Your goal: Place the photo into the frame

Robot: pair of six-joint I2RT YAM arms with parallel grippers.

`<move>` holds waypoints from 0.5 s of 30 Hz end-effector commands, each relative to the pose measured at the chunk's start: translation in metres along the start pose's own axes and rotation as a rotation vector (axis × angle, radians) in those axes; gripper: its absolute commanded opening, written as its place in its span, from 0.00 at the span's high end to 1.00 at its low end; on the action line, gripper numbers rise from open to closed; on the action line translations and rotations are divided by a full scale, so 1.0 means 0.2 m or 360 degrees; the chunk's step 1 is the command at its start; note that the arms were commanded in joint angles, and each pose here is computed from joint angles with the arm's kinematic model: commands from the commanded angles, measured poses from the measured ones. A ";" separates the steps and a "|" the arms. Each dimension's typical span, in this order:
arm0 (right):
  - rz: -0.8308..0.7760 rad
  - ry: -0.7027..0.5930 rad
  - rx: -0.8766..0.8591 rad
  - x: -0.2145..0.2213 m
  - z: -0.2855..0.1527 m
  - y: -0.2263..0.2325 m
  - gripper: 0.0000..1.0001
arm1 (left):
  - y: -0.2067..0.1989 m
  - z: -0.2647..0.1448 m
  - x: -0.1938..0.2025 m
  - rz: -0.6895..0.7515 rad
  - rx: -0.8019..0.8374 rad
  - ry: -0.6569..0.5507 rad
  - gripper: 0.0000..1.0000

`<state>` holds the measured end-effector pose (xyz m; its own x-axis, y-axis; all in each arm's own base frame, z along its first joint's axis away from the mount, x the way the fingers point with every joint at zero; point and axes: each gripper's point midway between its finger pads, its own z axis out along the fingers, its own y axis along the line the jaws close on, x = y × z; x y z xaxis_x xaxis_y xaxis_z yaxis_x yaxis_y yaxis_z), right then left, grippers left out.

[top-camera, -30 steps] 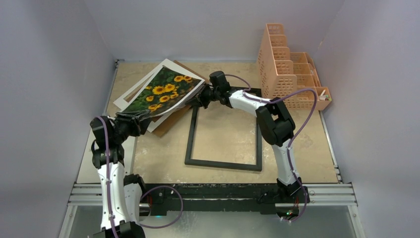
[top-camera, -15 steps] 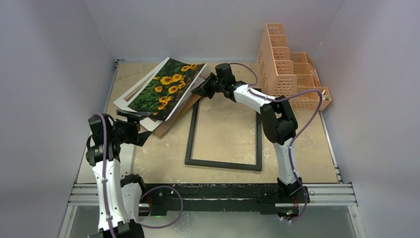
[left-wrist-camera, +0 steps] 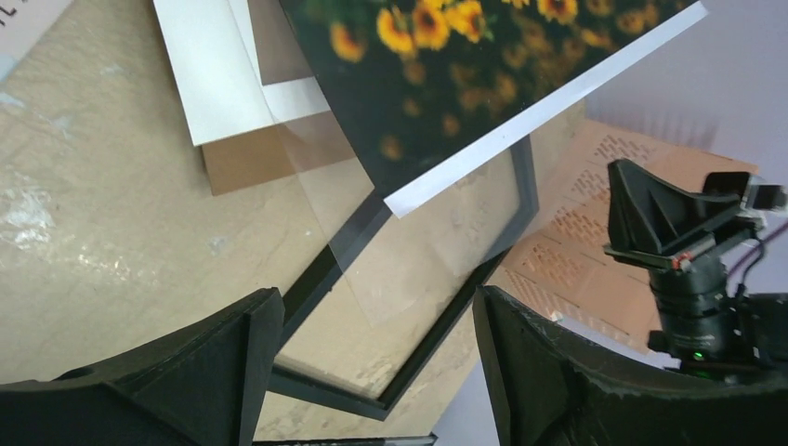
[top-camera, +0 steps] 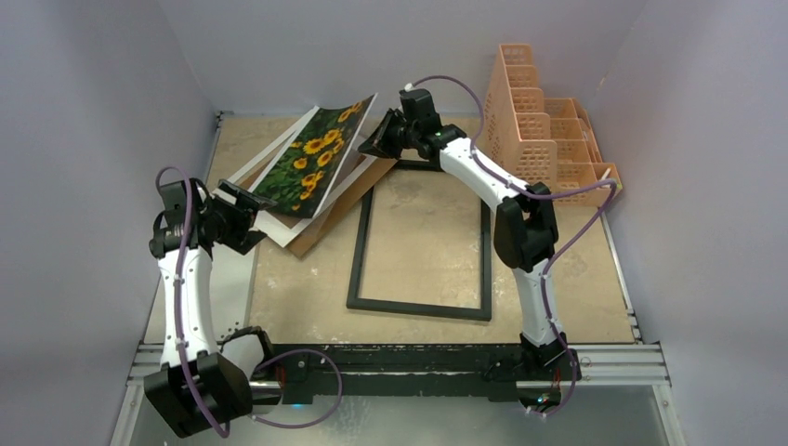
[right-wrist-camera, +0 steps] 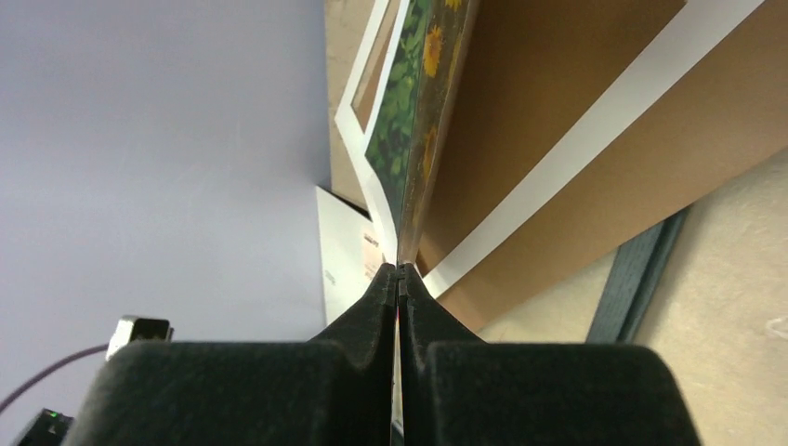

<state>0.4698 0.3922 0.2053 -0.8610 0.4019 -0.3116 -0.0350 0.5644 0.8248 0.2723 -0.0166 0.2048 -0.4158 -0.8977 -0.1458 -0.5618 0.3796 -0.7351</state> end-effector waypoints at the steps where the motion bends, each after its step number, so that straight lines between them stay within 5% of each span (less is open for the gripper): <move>1: -0.0219 -0.0089 0.0100 -0.07 -0.14 0.07 1.00 | -0.03 0.06 -0.08 0.0193 0.0028 -0.0045 0.23; 8: -0.0459 -0.0002 0.0107 -0.09 -0.30 0.11 1.00 | -0.02 0.21 -0.12 0.0283 -0.0012 -0.0001 0.24; 15: -0.0542 0.0136 0.0227 -0.07 -0.56 -0.21 1.00 | -0.07 0.39 -0.03 0.0429 -0.0026 0.0099 0.24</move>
<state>0.4506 0.3322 0.2050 -0.8691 0.1945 -0.4547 -0.1741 0.7402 0.6494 0.3117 -0.0244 0.1518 -0.5621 -0.8070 -0.1813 -0.5435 0.5256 -0.6545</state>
